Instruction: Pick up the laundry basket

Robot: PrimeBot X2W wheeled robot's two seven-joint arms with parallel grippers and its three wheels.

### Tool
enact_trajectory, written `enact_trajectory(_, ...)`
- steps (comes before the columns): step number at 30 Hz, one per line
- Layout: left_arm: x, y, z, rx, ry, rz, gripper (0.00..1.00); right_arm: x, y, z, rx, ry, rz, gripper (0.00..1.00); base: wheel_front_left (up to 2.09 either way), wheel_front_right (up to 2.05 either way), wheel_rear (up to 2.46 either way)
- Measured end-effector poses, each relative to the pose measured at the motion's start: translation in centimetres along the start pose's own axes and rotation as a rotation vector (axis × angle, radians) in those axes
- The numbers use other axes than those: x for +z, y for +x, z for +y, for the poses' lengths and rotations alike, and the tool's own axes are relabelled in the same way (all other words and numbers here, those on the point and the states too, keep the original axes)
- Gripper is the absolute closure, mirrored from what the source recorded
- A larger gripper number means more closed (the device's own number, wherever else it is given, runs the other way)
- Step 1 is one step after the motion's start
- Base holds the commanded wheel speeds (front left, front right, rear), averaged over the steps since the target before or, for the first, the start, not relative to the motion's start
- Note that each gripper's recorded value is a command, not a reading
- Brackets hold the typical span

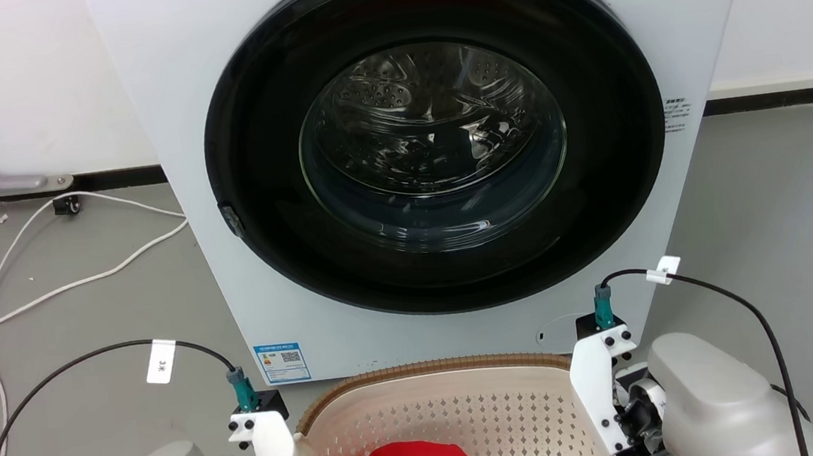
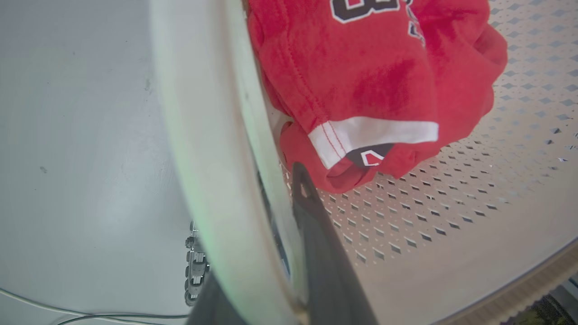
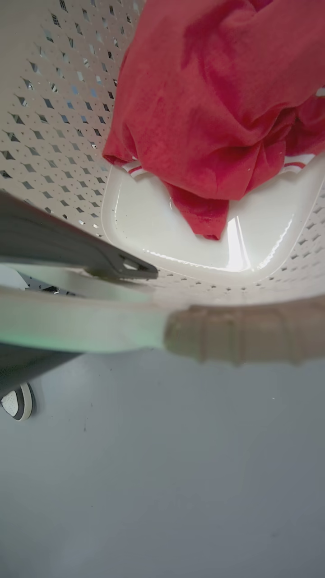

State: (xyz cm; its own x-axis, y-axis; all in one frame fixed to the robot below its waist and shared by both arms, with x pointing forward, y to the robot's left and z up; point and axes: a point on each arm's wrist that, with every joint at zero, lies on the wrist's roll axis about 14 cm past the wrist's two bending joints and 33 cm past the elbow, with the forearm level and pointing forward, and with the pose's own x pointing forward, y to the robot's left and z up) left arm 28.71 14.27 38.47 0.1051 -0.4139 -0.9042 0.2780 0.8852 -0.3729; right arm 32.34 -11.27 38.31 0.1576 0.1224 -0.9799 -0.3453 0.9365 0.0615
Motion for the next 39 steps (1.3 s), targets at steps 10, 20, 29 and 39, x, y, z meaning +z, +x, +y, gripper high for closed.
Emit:
enact_trajectory(10, -0.3, 0.4, -0.3, -0.001, 0.003, 0.022, 1.00, -0.6, 0.1, 0.0, 0.006, 0.009, 0.004, 1.00, 0.00, 0.00, 0.00)
enact_trajectory(20, 0.6, 0.3, -0.2, 0.010, 0.019, 0.034, 1.00, -0.4, 0.1, -0.2, 0.014, 0.022, 0.000, 1.00, 0.00, 0.00, 0.00)
enact_trajectory(29, 1.1, 0.5, -0.4, 0.011, 0.032, 0.038, 1.00, -0.2, -0.1, -0.6, 0.010, 0.030, -0.005, 1.00, 0.00, 0.00, 0.00)
enact_trajectory(39, 1.8, 0.5, -0.7, 0.012, 0.044, 0.030, 1.00, 0.1, -0.4, -1.0, 0.003, 0.038, -0.015, 1.00, 0.00, 0.00, 0.00)
